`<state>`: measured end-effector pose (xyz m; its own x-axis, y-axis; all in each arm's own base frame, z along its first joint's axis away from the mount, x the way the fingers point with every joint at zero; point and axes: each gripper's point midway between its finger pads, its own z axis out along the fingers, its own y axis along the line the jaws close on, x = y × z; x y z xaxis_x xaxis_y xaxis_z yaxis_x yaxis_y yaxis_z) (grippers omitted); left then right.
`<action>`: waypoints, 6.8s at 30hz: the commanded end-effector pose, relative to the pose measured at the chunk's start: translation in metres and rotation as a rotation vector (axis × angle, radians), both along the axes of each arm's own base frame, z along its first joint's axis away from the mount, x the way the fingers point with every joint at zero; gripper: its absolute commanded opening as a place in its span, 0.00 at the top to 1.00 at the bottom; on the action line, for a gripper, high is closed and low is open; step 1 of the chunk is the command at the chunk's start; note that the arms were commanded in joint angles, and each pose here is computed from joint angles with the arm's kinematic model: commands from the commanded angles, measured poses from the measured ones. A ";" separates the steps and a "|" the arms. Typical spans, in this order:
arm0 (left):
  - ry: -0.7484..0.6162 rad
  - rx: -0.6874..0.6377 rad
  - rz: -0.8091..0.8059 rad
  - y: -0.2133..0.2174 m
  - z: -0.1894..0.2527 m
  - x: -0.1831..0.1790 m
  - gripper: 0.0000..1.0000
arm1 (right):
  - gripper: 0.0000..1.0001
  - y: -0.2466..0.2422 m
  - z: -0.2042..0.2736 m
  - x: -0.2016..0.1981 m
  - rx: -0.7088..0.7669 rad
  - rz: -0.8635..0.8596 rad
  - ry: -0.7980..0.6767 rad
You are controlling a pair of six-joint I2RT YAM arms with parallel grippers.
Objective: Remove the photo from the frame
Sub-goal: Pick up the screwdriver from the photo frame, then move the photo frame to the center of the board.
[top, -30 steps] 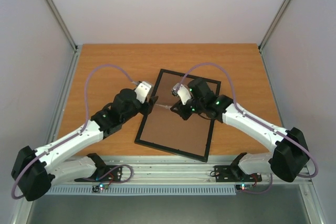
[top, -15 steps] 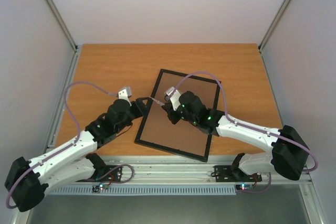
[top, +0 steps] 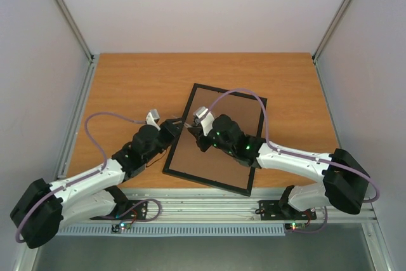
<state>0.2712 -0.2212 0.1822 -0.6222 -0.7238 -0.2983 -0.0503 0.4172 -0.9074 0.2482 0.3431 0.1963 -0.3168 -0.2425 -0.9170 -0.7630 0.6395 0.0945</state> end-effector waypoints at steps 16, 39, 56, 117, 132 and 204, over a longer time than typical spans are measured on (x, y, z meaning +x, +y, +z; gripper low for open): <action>-0.050 -0.159 0.074 0.003 0.012 0.010 0.99 | 0.86 0.014 -0.014 -0.021 -0.070 0.125 0.083; -0.046 -0.129 0.026 -0.004 0.012 0.007 0.99 | 0.82 0.013 -0.030 -0.008 -0.237 0.084 0.136; -0.096 0.627 -0.027 0.041 0.021 0.023 0.53 | 0.99 -0.062 -0.049 0.026 -0.390 -0.153 0.208; 0.604 0.595 -0.044 0.164 -0.173 0.115 0.94 | 0.99 -0.115 -0.064 0.028 -0.353 -0.217 0.289; 0.550 0.262 -0.017 0.119 -0.160 0.027 0.67 | 0.99 -0.109 -0.051 0.018 -0.307 -0.172 0.300; 0.308 1.183 -0.710 0.110 -0.176 0.228 0.62 | 0.99 -0.114 -0.067 0.026 -0.335 -0.217 0.303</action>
<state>0.5067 -0.1725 0.0394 -0.7825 0.4626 -0.4167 0.5428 0.8347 -0.0926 0.2717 0.2274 0.1270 -0.6311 -0.4264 -0.6480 -0.5868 0.8088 0.0392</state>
